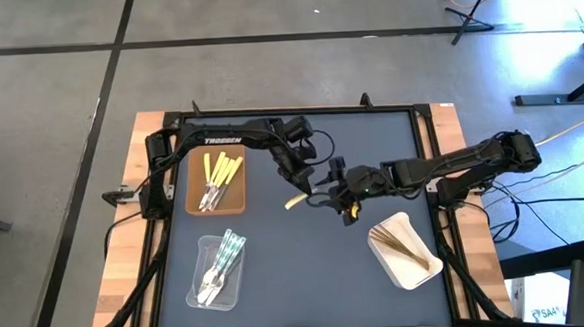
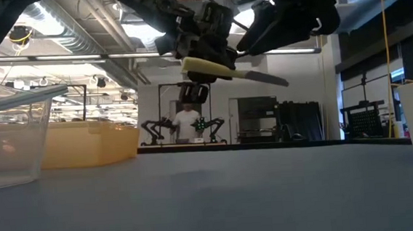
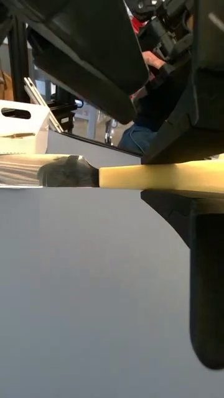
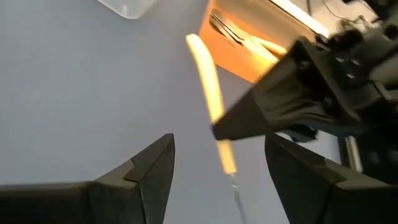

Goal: Sort silverware by color (type)
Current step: Put the yellow knife into the orange bin

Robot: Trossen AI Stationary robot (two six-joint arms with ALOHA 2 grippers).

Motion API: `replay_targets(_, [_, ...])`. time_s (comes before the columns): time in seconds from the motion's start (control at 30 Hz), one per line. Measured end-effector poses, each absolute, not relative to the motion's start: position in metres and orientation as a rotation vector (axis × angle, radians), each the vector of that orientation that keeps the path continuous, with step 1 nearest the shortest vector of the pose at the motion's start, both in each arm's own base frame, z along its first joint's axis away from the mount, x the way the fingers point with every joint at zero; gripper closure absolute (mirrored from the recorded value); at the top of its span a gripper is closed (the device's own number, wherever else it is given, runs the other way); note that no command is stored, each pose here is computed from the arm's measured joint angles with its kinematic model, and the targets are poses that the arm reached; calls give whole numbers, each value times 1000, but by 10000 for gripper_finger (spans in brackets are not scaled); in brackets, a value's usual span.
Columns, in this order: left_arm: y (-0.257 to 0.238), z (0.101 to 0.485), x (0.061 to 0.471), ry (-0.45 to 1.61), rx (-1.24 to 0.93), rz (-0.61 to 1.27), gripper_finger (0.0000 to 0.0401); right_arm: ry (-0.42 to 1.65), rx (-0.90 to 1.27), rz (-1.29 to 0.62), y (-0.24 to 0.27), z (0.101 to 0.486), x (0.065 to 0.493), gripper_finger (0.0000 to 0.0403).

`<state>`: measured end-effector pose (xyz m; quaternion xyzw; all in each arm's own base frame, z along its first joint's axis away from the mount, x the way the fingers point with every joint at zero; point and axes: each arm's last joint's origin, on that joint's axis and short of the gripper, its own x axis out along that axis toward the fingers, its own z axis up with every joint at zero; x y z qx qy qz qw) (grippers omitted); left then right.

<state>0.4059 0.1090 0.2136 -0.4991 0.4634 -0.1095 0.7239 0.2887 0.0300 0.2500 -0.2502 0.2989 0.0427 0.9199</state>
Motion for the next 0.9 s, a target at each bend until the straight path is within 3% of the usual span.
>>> replay_targets(0.9, [97, 221, 419, 957, -1133, -289, 347, 724, -609, 75, 28, 235, 291, 167])
